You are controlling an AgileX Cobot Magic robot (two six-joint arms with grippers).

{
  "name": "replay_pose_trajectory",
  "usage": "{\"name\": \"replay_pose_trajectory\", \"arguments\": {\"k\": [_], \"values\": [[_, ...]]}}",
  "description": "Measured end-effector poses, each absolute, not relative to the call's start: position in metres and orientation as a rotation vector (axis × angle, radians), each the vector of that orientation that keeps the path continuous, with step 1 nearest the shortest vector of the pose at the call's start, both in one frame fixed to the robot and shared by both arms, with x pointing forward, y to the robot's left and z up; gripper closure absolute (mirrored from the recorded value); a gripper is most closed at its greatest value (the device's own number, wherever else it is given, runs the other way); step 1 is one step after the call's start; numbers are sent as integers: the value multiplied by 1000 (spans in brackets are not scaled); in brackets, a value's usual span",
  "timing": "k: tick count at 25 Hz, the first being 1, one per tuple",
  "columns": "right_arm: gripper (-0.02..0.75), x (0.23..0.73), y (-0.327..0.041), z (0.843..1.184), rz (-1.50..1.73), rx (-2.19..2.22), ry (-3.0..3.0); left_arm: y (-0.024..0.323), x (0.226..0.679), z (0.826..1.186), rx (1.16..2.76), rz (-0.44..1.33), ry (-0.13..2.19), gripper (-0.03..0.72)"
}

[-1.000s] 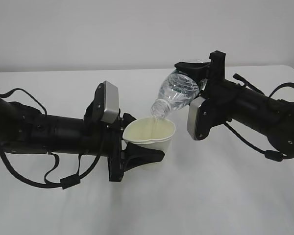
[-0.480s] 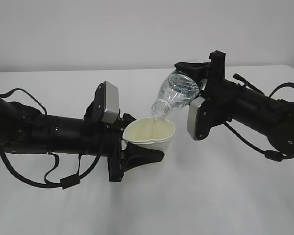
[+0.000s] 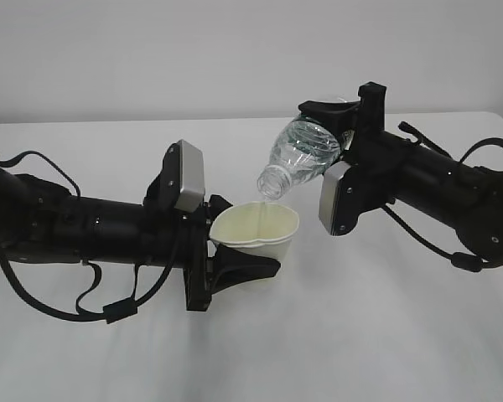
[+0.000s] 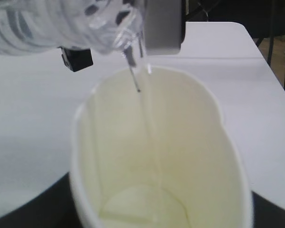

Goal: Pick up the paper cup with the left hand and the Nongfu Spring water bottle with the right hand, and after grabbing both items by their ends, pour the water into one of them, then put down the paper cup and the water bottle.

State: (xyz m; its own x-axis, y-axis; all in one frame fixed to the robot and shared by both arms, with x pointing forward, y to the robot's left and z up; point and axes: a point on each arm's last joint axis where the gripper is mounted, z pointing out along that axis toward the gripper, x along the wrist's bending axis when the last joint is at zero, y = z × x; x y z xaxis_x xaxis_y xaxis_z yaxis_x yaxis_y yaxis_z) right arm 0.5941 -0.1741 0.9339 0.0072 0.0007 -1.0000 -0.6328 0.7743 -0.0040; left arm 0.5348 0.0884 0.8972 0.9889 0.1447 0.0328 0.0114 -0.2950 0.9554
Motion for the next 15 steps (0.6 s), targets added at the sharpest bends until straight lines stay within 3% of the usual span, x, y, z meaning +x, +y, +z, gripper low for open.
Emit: {"name": "replay_pose_trajectory", "arguments": {"k": [15], "values": [[328, 595, -174, 934, 533, -535, 1495, 88, 535, 897, 1867, 131, 113, 273]]}}
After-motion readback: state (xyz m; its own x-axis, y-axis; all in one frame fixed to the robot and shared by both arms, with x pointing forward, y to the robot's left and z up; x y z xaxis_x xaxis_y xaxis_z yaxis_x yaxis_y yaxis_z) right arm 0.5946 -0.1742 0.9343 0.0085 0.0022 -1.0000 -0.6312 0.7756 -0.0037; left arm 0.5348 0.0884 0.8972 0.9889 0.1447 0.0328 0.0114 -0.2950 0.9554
